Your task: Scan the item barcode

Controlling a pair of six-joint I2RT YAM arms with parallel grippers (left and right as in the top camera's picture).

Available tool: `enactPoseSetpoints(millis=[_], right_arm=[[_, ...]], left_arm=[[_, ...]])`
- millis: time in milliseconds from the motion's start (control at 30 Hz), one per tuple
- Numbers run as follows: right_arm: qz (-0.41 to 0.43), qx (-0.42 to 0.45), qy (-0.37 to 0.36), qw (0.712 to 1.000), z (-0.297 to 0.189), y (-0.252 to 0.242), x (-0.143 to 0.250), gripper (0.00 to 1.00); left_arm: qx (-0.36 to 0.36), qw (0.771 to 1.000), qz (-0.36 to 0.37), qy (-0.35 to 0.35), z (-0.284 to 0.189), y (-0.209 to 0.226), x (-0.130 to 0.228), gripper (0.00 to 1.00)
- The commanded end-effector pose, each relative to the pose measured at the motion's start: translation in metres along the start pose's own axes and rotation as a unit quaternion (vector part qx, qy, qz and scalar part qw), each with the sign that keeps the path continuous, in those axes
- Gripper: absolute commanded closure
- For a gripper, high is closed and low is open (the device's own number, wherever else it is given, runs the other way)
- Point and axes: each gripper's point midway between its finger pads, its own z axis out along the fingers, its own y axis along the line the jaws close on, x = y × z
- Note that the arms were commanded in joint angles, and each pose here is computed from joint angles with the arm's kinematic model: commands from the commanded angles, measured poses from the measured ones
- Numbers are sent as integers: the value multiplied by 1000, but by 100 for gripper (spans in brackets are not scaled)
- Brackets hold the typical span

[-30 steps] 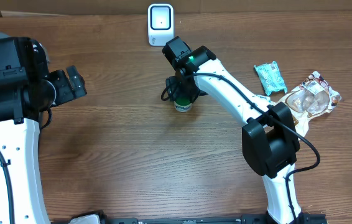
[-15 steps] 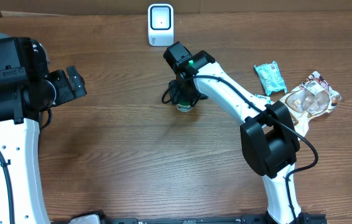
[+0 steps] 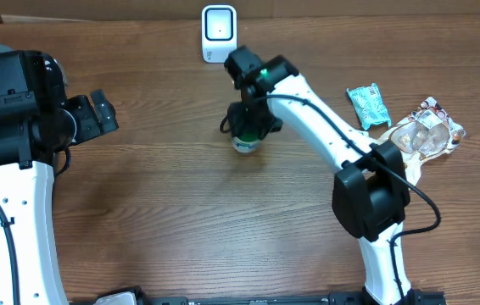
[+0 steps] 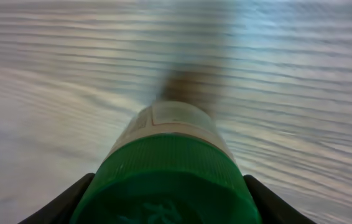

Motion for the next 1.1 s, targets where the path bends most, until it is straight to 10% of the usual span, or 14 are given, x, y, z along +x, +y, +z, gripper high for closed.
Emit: enactPoseSetpoints(millis=[0, 533, 1067], right_arm=[[-39, -160, -37, 986, -72, 47, -18, 51], [-149, -582, -88, 795, -229, 55, -24, 51], [-120, -548, -113, 820, -222, 22, -40, 50]], left_arm=[[-5, 1000, 9, -13, -8, 3, -3, 0], [-5, 1000, 9, -13, -8, 3, -3, 0], [-5, 1000, 9, -13, -8, 3, -3, 0]])
